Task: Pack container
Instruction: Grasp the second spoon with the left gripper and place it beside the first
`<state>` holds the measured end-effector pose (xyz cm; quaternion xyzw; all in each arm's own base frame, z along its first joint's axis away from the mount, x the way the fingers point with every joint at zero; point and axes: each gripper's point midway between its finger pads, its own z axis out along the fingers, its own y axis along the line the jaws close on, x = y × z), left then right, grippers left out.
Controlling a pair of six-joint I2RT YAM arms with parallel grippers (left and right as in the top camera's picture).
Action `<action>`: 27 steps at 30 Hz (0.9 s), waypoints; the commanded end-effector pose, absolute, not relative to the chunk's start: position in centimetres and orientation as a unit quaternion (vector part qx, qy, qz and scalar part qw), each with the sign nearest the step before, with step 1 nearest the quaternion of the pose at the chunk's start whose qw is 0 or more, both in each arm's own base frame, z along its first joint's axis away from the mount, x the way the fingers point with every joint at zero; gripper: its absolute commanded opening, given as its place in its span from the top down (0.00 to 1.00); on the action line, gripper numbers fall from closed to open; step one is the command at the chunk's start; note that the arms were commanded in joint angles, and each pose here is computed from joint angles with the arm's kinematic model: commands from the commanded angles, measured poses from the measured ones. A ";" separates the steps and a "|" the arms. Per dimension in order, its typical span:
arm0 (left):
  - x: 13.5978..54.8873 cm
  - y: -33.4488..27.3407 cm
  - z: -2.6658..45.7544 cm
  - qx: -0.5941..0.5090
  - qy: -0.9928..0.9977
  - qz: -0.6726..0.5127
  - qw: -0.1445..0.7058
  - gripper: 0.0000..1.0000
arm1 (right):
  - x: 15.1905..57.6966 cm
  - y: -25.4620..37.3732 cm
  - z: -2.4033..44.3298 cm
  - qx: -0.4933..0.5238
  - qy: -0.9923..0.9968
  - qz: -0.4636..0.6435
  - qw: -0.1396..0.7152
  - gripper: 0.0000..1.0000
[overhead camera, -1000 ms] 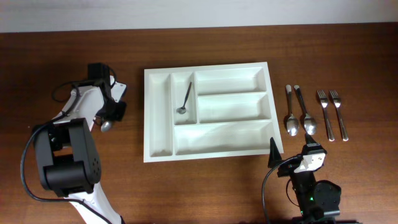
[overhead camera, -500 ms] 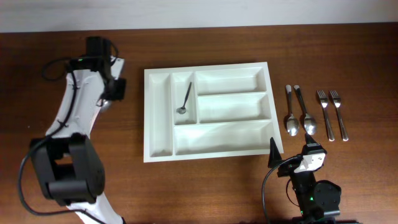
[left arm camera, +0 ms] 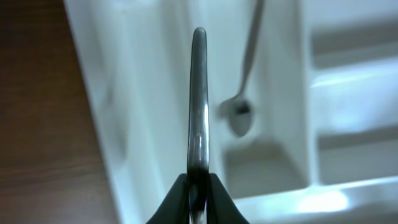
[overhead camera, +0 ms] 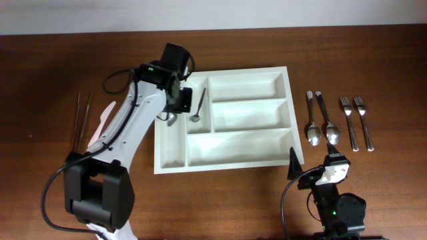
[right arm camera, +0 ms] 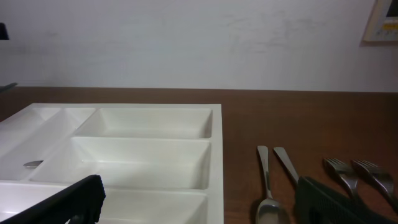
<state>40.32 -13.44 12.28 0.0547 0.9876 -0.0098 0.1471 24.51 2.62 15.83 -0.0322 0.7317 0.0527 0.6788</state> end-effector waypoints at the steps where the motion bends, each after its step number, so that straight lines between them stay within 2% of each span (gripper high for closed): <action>1: 40.7 -15.2 12.9 -0.016 0.986 -0.044 0.157 0.98 | 24.5 2.6 15.6 -0.028 0.733 0.054 0.677 0.02; 13: 41.6 -17.7 5.0 -0.024 0.993 -0.056 0.097 0.98 | 24.5 2.6 15.6 -0.028 0.733 0.054 0.677 0.01; 15: 41.7 -17.7 4.7 -0.024 0.994 -0.055 0.096 0.85 | 24.5 2.6 15.6 -0.028 0.733 0.054 0.677 0.01; 17: 41.8 -17.8 5.1 -0.023 0.993 -0.057 0.100 0.59 | 24.5 2.6 15.6 -0.028 0.733 0.054 0.677 0.01; 23: 42.8 -17.7 8.9 0.055 0.990 -0.046 0.123 0.46 | 24.5 2.6 15.6 -0.028 0.733 0.054 0.677 0.01; 27: 42.6 -13.6 13.3 0.099 0.984 0.058 0.136 0.44 | 24.5 2.6 15.6 -0.028 0.733 0.054 0.677 0.01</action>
